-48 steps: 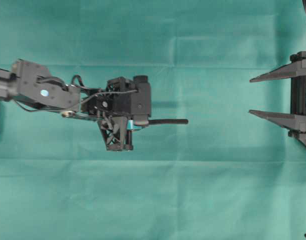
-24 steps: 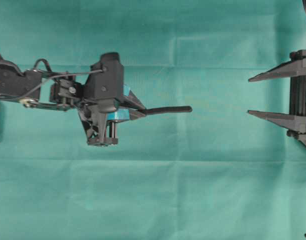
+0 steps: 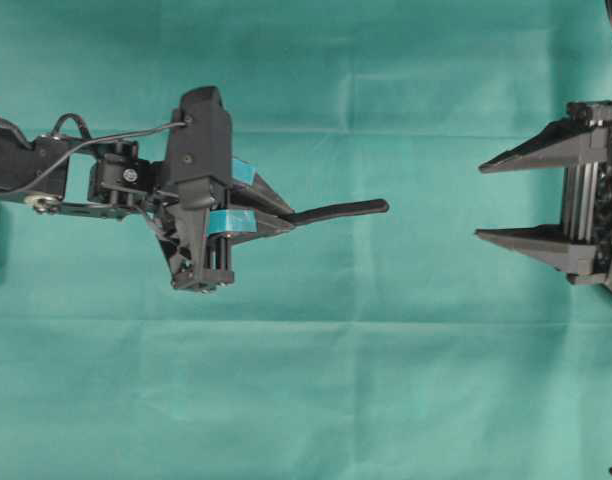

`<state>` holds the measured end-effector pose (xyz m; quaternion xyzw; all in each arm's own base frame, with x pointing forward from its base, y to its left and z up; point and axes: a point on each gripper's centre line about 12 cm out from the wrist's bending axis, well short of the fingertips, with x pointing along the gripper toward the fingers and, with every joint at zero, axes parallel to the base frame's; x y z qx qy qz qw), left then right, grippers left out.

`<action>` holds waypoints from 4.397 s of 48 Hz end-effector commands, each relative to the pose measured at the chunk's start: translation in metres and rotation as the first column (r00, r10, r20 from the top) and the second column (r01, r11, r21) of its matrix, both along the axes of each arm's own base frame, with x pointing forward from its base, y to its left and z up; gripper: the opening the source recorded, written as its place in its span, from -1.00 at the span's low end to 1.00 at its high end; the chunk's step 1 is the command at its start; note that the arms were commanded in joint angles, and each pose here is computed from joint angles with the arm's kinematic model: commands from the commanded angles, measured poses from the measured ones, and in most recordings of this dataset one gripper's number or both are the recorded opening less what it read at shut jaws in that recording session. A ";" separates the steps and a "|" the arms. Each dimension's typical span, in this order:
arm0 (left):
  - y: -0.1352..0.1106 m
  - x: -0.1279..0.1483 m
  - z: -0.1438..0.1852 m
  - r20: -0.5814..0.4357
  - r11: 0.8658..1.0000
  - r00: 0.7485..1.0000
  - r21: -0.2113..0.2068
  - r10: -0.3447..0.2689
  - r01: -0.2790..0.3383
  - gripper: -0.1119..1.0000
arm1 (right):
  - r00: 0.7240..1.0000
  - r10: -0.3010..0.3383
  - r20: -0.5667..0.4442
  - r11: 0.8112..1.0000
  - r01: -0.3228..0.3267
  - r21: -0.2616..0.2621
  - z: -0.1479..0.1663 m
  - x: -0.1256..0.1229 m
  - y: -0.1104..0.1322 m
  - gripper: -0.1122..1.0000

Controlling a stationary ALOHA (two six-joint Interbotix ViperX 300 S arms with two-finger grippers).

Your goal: Peel off the Velcro with your right arm.

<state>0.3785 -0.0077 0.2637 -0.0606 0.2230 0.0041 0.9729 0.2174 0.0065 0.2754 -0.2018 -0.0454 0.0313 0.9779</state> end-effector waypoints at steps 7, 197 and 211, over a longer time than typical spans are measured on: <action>0.002 -0.013 0.026 0.140 0.998 0.990 -0.058 0.031 -0.023 -0.62 | 0.999 0.003 0.039 0.991 0.002 -0.132 0.010 0.018 0.001 0.02; 0.007 -0.046 0.012 0.252 0.954 0.956 -0.292 0.150 -0.073 -0.62 | 0.991 -0.079 0.104 0.847 0.122 -0.517 0.006 0.110 -0.032 -0.81; 0.007 -0.046 0.010 0.249 0.954 0.957 -0.292 0.149 -0.072 -0.62 | 0.990 -0.077 0.121 0.847 0.129 -0.515 0.008 0.109 -0.032 -0.82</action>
